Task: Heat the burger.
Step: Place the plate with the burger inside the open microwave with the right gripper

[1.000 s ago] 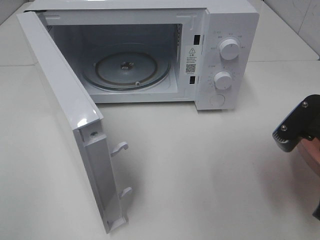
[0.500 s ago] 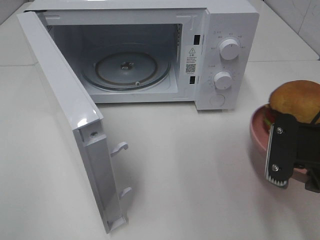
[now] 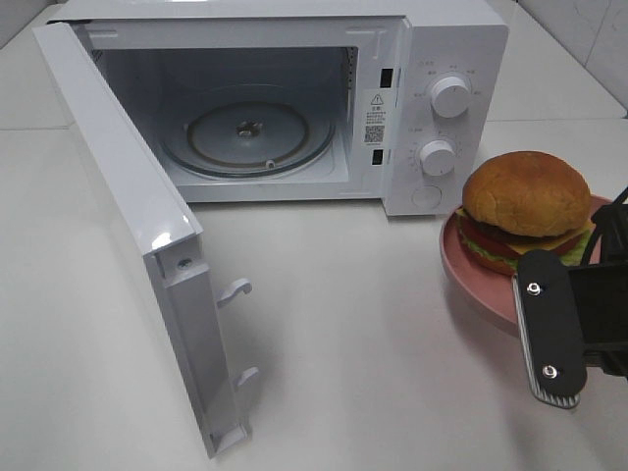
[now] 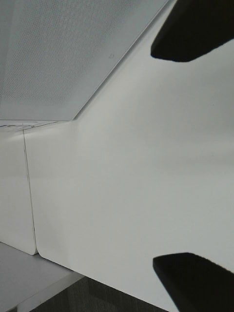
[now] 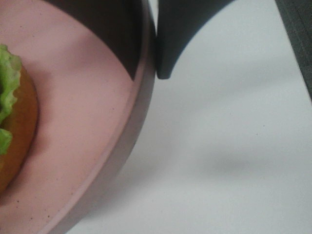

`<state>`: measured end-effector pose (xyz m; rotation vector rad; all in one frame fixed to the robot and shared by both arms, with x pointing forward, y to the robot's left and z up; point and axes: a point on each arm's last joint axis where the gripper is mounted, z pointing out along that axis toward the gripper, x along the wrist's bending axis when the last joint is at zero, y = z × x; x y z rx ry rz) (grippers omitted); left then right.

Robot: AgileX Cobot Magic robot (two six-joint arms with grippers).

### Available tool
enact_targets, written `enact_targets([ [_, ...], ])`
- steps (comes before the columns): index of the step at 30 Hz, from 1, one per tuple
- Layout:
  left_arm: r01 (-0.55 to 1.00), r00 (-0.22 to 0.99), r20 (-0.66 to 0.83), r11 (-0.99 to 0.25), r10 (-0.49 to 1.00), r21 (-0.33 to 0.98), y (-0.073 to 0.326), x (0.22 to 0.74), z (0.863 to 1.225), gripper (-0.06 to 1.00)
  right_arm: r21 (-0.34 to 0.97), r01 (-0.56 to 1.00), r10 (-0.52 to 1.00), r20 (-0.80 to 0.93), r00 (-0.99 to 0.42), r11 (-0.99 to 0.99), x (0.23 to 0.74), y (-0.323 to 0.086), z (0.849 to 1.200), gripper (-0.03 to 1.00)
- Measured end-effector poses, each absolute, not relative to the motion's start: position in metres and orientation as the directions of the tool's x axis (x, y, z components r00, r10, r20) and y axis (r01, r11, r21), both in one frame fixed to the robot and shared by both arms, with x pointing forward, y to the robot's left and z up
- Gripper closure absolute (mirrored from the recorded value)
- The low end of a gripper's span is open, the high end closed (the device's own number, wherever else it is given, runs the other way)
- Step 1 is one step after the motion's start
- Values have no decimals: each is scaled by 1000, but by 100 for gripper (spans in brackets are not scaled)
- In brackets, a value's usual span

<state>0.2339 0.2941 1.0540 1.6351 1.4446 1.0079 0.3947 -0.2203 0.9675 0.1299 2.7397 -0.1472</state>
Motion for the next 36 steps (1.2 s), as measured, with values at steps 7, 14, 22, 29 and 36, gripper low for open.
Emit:
enact_targets([
  [7, 429, 66, 92, -111, 994, 896, 294, 234, 1054, -4, -59, -40, -61, -428, -901, 997, 399, -213, 969, 92],
  [14, 429, 66, 92, -111, 994, 896, 294, 234, 1054, -4, -96, -229, -248, -446, -860, 969, 401, -208, 970, 92],
  [22, 429, 66, 92, -111, 994, 896, 294, 234, 1054, -4, -101, -377, -379, -458, -804, 921, 405, -199, 965, 92],
  [29, 429, 66, 92, -111, 994, 896, 294, 234, 1054, -4, -77, -409, -397, -458, -795, 909, 411, -191, 956, 92],
  [36, 429, 66, 92, -111, 994, 896, 294, 234, 1054, -4, -67, -443, -420, -469, -777, 894, 432, -172, 953, 92],
])
